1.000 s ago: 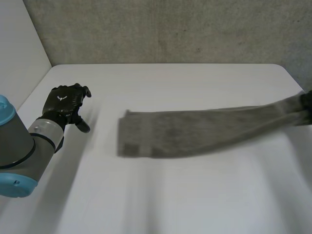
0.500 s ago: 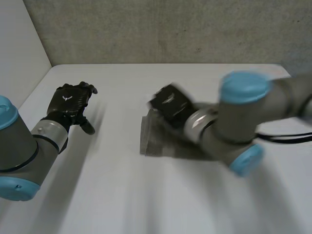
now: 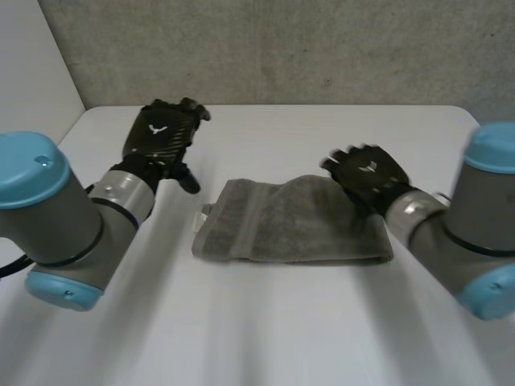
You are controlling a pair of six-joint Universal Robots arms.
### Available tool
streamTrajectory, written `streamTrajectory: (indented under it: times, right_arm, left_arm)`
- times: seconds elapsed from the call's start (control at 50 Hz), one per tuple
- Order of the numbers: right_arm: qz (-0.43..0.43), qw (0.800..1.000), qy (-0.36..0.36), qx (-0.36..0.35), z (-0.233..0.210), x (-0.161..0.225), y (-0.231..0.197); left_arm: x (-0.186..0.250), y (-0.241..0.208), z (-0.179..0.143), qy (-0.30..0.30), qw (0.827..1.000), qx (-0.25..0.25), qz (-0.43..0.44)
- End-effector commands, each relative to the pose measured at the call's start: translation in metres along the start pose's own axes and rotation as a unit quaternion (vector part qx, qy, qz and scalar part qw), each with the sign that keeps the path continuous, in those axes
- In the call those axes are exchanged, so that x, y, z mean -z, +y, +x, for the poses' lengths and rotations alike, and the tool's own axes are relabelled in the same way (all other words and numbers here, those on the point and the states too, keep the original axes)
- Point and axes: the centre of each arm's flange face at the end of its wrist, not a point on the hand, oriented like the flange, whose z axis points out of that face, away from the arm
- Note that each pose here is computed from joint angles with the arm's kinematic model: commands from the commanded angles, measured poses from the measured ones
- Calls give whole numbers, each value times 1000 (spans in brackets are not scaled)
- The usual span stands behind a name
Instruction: Fold the towel.
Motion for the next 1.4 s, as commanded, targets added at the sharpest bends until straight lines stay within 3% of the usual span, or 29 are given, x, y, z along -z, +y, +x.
streamTrajectory:
  times: [0.02,0.16,0.4,0.52,0.6,0.64,0.68,0.76,0.78,0.82,0.86,0.9,0.96,1.14,1.2,1.24,1.4]
  right_arm:
    - [-35,999,-7,-39,25,6,48]
    - [-63,994,-32,-78,25,0,81]
    - [-67,994,-36,-74,26,-3,83]
    - [-44,998,-4,-34,51,3,54]
    - [-7,1000,8,16,70,8,4]
    - [8,1000,-8,27,61,8,-15]
    - [44,995,-71,48,16,6,-47]
    - [59,988,-130,67,-32,-3,-54]
    - [59,987,-130,67,-33,-3,-54]
    - [62,977,-189,84,-91,-11,-50]
    - [62,976,-189,84,-91,-11,-50]
    - [42,970,-219,94,-133,-23,-30]
    - [25,970,-218,105,-147,-28,-17]
    - [27,983,-158,86,-121,-17,-41]
    - [38,990,-131,39,-98,-8,-57]
    - [47,994,-88,-34,-60,-2,-70]
    - [25,988,-26,-149,-2,5,-57]
  left_arm:
    - [1,1,25,29,1000,2,1]
    - [5,5,37,45,999,2,-3]
    - [7,7,38,44,999,2,-8]
    - [7,5,31,37,999,2,-9]
    - [5,2,26,30,1000,0,-4]
    - [2,-6,19,20,1000,-1,7]
    - [2,-10,16,17,1000,-1,13]
    - [1,-18,14,14,1000,-2,24]
    - [2,-20,13,13,1000,-1,27]
    - [2,-20,13,12,1000,0,27]
    - [2,-19,13,13,1000,6,26]
    - [2,-19,12,12,1000,13,25]
    - [2,-18,12,12,999,29,24]
    - [-3,-20,11,12,998,59,30]
    - [-8,-27,10,12,997,59,43]
    - [-11,-29,10,12,997,61,46]
    - [-28,-16,22,28,994,94,37]
